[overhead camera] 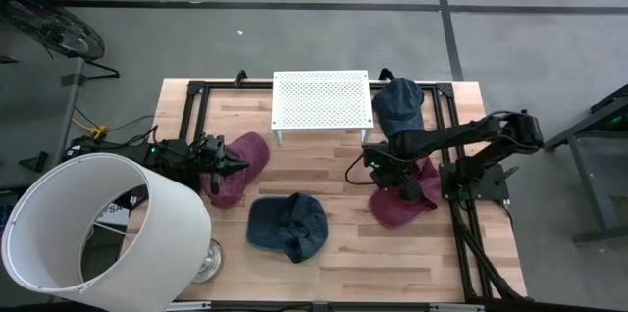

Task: Pick & Place hat
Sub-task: Put the right dark red cap on the shelf

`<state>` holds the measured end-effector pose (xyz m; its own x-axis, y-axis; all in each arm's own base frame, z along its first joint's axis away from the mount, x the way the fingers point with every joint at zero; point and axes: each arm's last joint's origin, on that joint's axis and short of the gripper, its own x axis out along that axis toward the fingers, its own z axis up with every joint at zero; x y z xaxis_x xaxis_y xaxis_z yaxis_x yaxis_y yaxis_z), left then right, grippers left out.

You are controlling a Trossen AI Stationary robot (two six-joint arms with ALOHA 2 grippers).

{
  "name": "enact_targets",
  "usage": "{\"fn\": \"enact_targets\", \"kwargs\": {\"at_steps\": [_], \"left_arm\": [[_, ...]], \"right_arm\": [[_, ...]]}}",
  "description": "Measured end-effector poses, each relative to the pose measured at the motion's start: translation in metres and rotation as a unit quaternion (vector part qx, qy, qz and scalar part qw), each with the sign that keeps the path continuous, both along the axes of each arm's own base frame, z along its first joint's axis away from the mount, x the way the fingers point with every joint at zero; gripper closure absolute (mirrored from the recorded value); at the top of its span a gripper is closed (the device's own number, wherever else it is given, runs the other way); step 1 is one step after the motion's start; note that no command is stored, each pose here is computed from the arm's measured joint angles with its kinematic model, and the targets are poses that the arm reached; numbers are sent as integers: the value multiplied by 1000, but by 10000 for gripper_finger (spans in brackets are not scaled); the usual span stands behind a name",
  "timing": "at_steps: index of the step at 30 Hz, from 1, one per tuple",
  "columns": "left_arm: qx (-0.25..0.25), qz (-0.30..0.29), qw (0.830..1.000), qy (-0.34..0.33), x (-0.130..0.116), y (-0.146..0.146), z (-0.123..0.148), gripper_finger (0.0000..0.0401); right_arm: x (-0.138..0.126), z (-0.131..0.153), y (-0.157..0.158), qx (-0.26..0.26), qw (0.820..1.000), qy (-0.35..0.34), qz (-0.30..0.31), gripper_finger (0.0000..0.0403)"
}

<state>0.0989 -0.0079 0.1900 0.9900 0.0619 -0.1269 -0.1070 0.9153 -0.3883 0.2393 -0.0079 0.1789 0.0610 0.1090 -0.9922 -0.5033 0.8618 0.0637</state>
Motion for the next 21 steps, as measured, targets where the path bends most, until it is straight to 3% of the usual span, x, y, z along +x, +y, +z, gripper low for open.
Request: {"fn": "enact_targets", "kwargs": {"at_steps": [3,8,14,21], "left_arm": [[0,0,1000,0,0,0,0,400],[0,0,1000,0,0,0,0,400],[0,0,1000,0,0,0,0,400],[0,0,1000,0,0,0,0,400]], "right_arm": [[0,1,0,1,1000,-1,1,391],[-3,13,1,-7,1000,-29,-2,391],[-13,55,7,-52,992,-115,1,396],[-35,109,21,-104,965,-240,-13,397]]}}
